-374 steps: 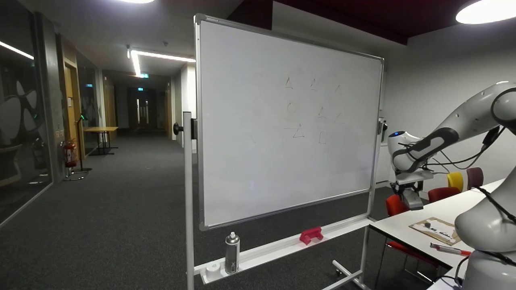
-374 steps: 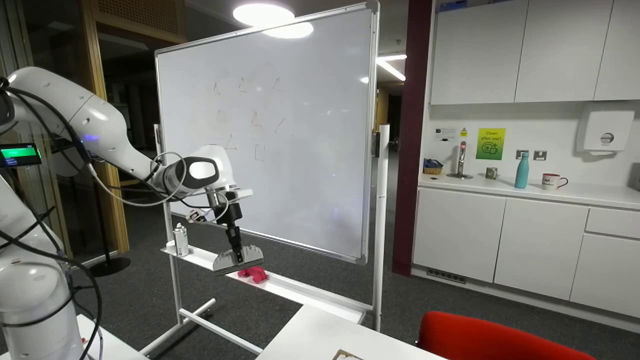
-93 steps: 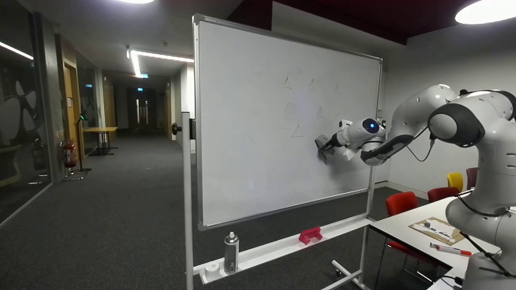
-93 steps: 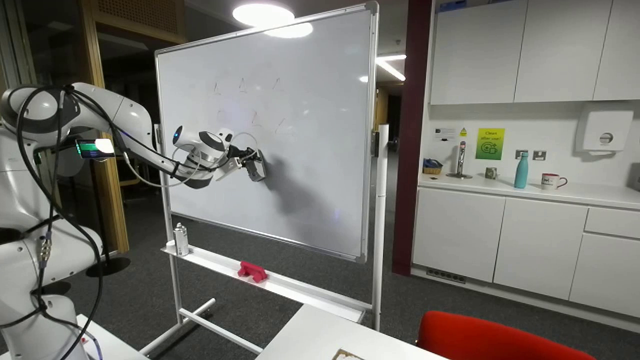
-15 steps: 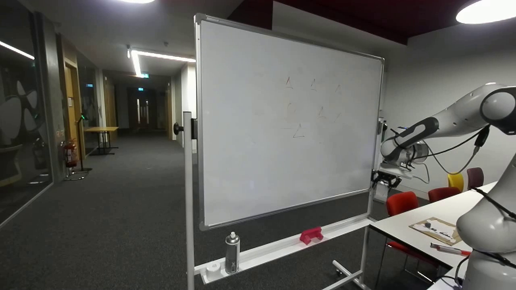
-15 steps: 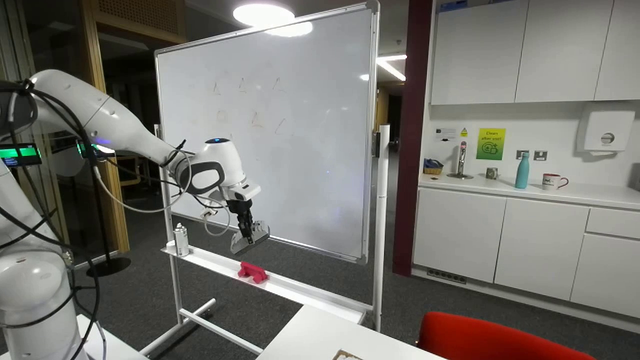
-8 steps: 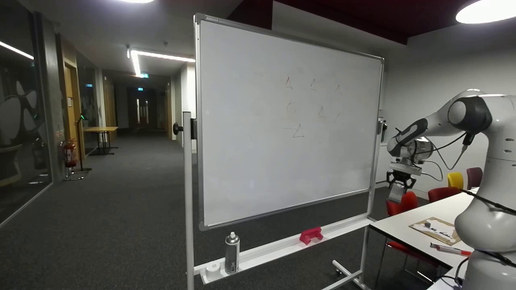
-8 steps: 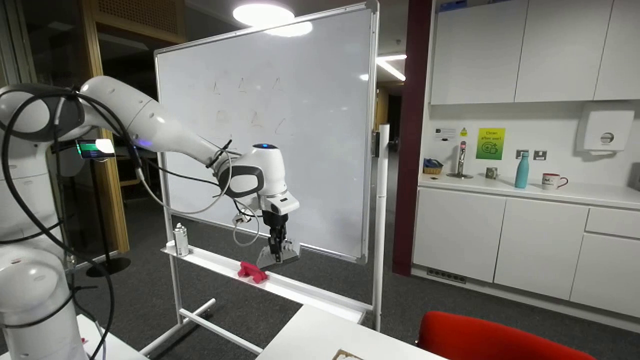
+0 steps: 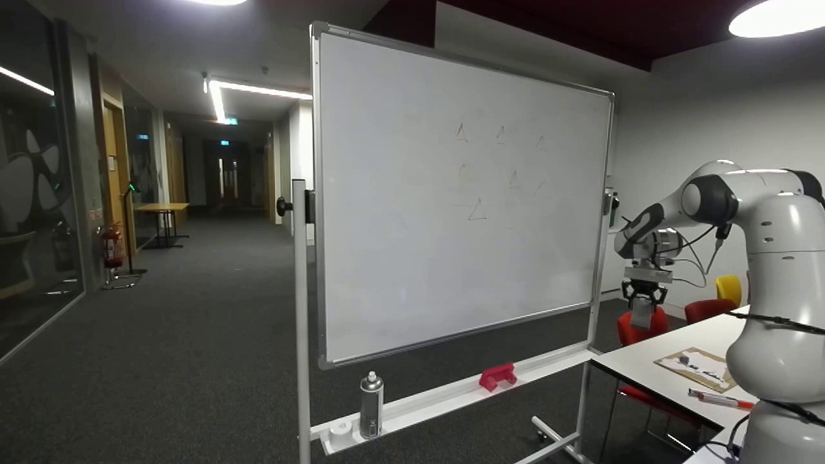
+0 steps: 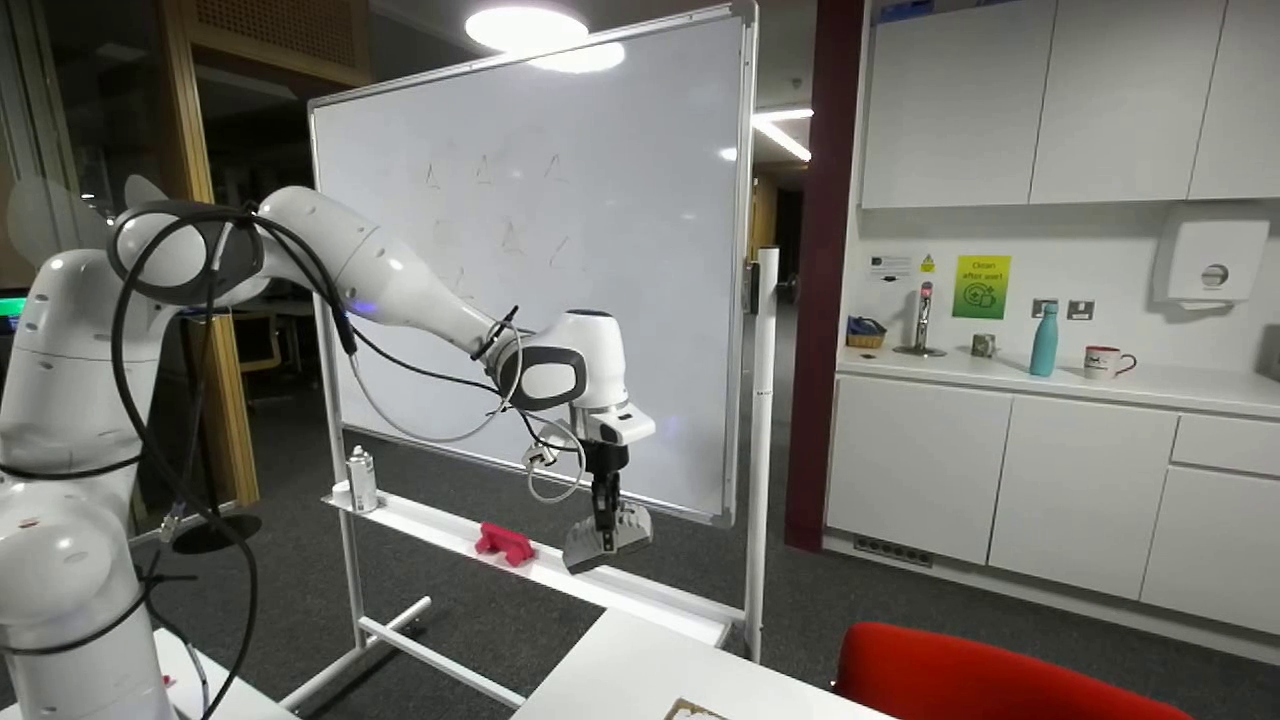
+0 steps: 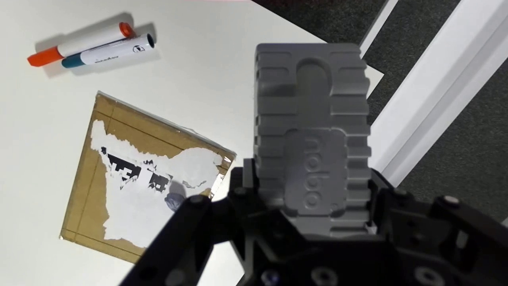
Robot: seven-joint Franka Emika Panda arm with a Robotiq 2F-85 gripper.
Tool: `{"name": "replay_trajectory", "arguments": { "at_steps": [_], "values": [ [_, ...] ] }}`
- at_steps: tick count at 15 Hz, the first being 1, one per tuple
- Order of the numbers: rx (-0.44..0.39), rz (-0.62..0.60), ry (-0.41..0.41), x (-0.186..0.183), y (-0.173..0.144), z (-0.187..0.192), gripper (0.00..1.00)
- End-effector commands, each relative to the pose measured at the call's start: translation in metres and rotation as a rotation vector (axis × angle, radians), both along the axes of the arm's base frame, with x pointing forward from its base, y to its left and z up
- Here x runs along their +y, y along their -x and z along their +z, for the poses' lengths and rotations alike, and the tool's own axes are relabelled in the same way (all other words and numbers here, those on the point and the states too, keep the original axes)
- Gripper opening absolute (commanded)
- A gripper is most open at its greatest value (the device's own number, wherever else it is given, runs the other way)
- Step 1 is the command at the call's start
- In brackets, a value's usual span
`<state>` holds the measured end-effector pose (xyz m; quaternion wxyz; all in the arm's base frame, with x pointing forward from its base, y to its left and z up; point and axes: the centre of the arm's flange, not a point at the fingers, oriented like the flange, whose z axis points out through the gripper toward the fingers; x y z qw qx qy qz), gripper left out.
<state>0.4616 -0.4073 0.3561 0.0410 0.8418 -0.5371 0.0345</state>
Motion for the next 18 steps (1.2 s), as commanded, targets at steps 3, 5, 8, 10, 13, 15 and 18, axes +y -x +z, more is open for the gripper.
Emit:
{"name": "replay_trajectory", "arguments": {
  "at_steps": [3, 5, 8, 10, 13, 15, 18],
  "values": [
    [-0.002, 0.000, 0.001, -0.001, -0.001, 0.002, 0.60],
    [-0.002, 0.000, 0.002, -0.001, -0.001, 0.002, 0.35],
    [0.003, 0.000, -0.026, -0.015, -0.013, -0.013, 0.35],
    [0.024, 0.005, -0.048, -0.025, -0.020, -0.031, 0.35],
    [0.047, 0.013, -0.056, -0.033, -0.026, -0.066, 0.35],
    [0.077, 0.009, -0.064, -0.038, -0.026, -0.091, 0.35],
    [0.115, 0.022, -0.049, -0.037, -0.021, -0.124, 0.35]
  ]
}}
